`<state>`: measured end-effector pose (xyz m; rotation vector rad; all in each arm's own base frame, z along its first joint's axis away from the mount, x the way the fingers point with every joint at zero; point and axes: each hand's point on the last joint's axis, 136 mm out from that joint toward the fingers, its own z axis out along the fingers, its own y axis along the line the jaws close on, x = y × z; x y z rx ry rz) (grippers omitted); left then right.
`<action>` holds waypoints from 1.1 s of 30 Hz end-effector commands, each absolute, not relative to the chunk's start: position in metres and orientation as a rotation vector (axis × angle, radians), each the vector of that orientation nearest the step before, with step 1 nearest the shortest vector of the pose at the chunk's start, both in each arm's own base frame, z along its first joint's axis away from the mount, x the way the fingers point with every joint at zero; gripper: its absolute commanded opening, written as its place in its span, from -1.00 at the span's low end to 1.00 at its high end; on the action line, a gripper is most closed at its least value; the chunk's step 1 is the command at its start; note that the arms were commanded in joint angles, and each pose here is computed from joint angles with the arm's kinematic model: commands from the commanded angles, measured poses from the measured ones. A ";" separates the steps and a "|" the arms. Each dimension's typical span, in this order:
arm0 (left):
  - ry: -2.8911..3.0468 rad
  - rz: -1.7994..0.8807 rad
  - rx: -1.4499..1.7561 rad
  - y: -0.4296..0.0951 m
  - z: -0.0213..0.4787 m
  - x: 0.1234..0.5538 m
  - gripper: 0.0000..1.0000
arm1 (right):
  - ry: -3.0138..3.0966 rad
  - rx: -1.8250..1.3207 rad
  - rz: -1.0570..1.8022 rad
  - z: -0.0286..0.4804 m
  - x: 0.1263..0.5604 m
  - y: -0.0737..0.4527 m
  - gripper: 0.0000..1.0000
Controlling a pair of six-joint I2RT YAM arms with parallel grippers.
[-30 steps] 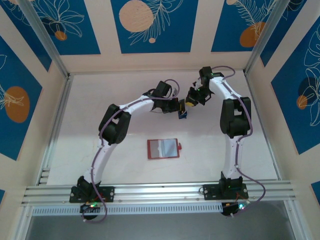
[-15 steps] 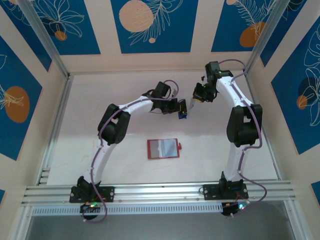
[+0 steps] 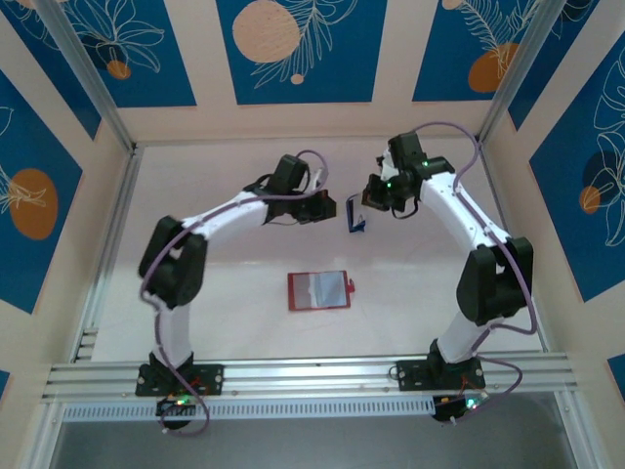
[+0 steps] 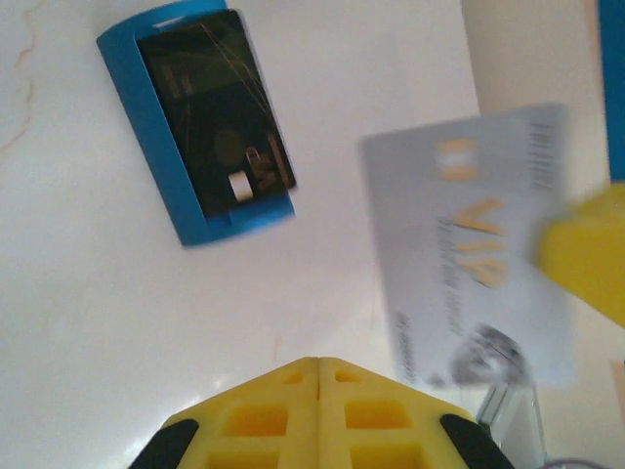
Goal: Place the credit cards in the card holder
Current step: Pick up the credit card from the storage box, then insert the credit card into the card slot.
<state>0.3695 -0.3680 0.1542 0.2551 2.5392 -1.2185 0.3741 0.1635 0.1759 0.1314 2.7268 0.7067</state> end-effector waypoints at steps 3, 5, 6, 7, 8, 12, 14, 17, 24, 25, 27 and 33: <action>2.702 -1.059 0.298 -0.318 0.109 0.307 -0.87 | 2.685 0.026 0.877 0.184 0.345 0.188 -1.00; 2.732 -1.028 0.318 -0.310 0.102 0.288 -0.86 | 2.678 0.018 0.920 0.183 0.335 0.192 -1.00; 2.749 -1.016 0.327 -0.307 0.098 0.280 -0.86 | 2.669 0.019 0.969 0.182 0.330 0.196 -1.00; 2.764 -1.007 0.328 -0.305 0.093 0.273 -0.85 | 2.670 0.012 1.013 0.179 0.324 0.203 -1.00; 2.781 -1.001 0.322 -0.303 0.088 0.268 -0.86 | 2.678 -0.001 1.023 0.176 0.320 0.208 -1.00; 2.842 -0.973 0.301 -0.294 0.062 0.249 -0.86 | 2.699 -0.128 1.019 0.161 0.300 0.240 -1.00; 2.845 -0.966 0.304 -0.293 0.056 0.243 -0.86 | 2.699 -0.165 1.049 0.154 0.294 0.252 -1.00; 2.871 -0.928 0.314 -0.291 0.047 0.237 -0.87 | 2.712 -0.180 1.089 0.140 0.288 0.262 -1.00; 2.936 -0.741 0.304 -0.271 0.022 0.230 -0.88 | 2.745 -0.203 1.075 0.114 0.271 0.267 -1.00; 2.942 -0.712 0.300 -0.267 0.019 0.230 -0.88 | 2.751 -0.206 1.078 0.111 0.268 0.268 -1.00; 2.952 -0.666 0.290 -0.261 0.013 0.229 -0.88 | 2.765 -0.211 1.082 0.105 0.261 0.268 -1.00; 2.946 -0.579 0.272 -0.251 0.008 0.228 -0.89 | 2.784 -0.200 1.086 0.093 0.242 0.260 -1.00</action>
